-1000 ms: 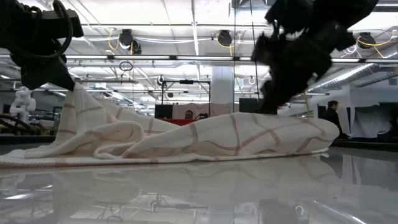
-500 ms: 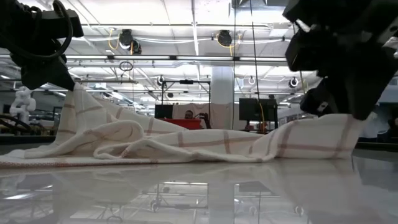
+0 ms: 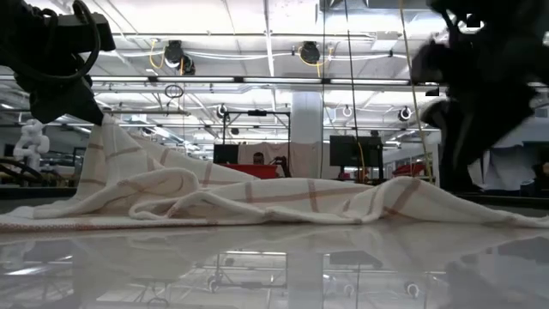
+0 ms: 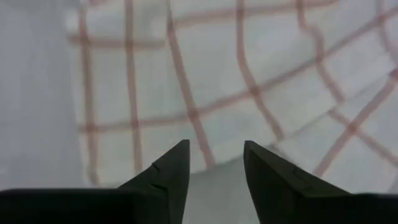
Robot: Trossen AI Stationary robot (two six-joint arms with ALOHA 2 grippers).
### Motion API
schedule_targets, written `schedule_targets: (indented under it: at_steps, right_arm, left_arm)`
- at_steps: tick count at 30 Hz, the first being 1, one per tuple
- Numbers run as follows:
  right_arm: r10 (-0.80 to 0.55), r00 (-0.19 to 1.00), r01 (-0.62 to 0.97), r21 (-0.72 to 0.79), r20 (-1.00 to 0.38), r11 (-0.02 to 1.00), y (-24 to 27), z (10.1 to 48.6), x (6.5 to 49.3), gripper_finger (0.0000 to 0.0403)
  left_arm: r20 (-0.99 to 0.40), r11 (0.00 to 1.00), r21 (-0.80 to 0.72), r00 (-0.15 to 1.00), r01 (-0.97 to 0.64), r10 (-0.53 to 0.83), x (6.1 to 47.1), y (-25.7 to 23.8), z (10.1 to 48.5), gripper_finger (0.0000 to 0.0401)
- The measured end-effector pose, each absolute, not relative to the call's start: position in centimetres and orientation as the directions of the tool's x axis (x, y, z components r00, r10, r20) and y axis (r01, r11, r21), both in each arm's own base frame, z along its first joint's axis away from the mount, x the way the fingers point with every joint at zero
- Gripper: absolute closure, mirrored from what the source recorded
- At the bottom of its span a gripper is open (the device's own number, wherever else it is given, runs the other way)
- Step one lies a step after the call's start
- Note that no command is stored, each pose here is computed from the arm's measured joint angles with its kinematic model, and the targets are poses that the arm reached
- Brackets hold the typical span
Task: Roll towel
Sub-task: Fold the white checkered towel
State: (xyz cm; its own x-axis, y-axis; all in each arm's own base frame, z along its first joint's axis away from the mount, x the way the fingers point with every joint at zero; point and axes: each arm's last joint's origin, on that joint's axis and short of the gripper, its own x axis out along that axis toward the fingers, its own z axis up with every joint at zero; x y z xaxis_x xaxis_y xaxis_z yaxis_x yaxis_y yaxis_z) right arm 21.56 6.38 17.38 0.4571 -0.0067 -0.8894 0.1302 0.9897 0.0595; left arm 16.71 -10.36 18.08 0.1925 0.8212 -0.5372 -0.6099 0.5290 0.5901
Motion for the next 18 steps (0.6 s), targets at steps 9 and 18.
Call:
schedule_targets:
  at_steps: [9, 18]
  right_arm:
    - [-0.009, 0.524, 0.339, 0.199, -0.852, 0.920, 4.6, 13.9, 21.4, 0.0214]
    - [-0.054, 0.497, 0.446, 0.202, -0.866, 0.872, 4.2, 12.6, 21.4, 0.0232]
  left_arm:
    - [-0.537, 0.531, 0.585, 0.198, -0.613, 0.820, 16.8, -10.4, 18.0, 0.0390]
    - [-0.538, 0.532, 0.585, 0.198, -0.613, 0.820, 16.8, -10.4, 18.0, 0.0390]
